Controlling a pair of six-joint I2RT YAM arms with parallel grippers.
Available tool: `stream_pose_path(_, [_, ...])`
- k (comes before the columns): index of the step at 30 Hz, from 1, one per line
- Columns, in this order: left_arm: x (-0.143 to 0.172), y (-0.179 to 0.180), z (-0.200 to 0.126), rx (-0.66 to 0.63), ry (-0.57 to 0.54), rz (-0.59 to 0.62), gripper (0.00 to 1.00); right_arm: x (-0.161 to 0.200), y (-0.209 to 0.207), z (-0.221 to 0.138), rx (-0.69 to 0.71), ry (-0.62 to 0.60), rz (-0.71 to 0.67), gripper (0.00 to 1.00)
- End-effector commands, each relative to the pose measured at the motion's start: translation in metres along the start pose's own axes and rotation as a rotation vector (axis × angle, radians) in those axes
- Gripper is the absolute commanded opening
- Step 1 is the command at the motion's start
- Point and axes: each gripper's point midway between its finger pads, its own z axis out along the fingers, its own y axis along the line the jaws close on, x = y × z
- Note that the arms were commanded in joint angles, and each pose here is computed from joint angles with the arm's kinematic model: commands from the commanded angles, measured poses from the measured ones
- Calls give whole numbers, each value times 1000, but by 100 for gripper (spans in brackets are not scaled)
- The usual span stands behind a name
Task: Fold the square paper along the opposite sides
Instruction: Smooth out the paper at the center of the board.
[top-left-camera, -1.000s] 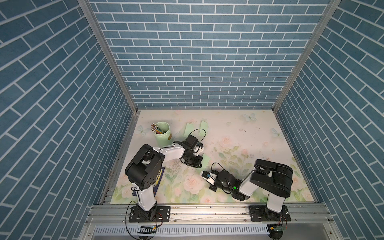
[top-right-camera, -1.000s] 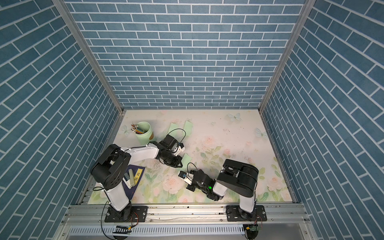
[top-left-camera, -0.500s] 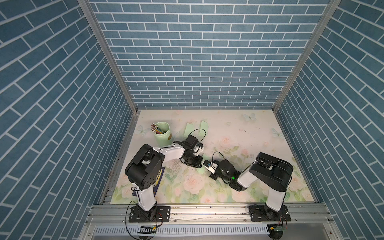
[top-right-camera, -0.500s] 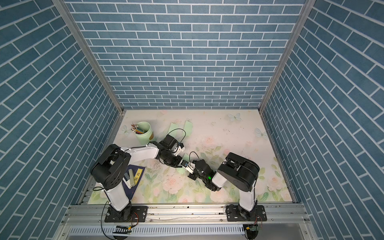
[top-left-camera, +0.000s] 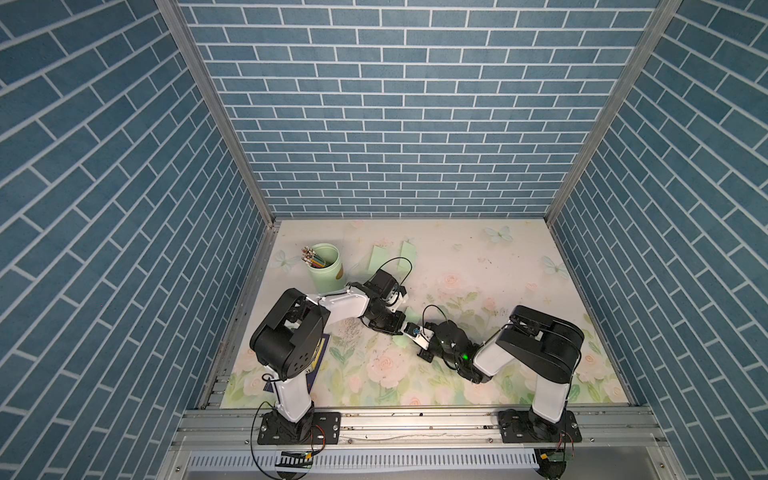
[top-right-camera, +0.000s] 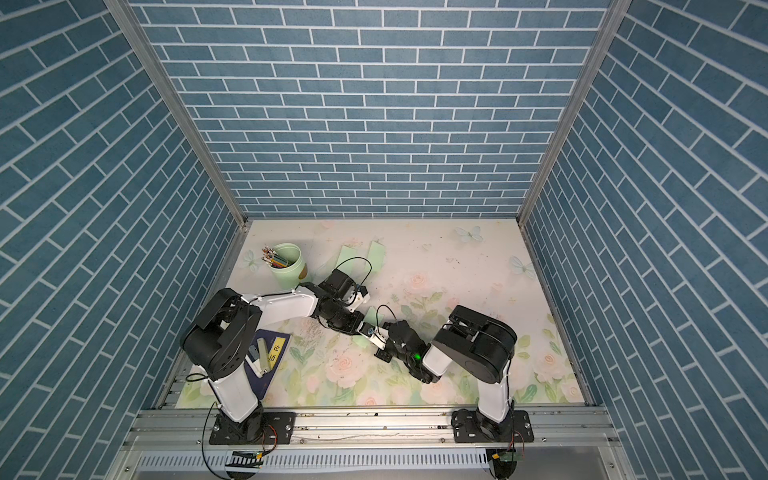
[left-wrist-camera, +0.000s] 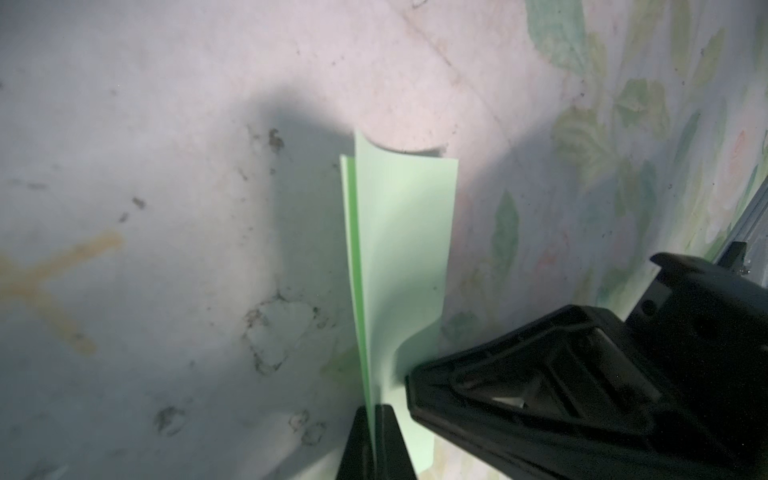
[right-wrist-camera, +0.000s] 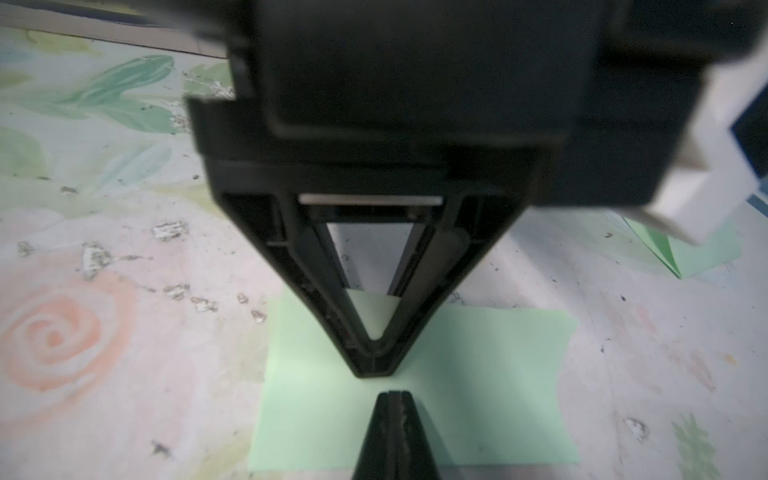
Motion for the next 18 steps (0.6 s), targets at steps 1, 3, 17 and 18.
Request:
stream_pose_path(1, [25, 31, 11, -115, 84, -44, 0, 47, 33, -10, -104, 167, -3, 0])
stream_pose_path(3, [24, 31, 11, -115, 84, -43, 0, 50, 37, -13, -114, 176, 3, 0])
stream_pose_path(17, [23, 29, 8, -112, 76, -43, 0, 62, 64, -25, -173, 238, -14, 0])
stream_pose_path(18, [22, 29, 8, -113, 73, -43, 0, 63, 66, -25, -179, 243, -18, 0])
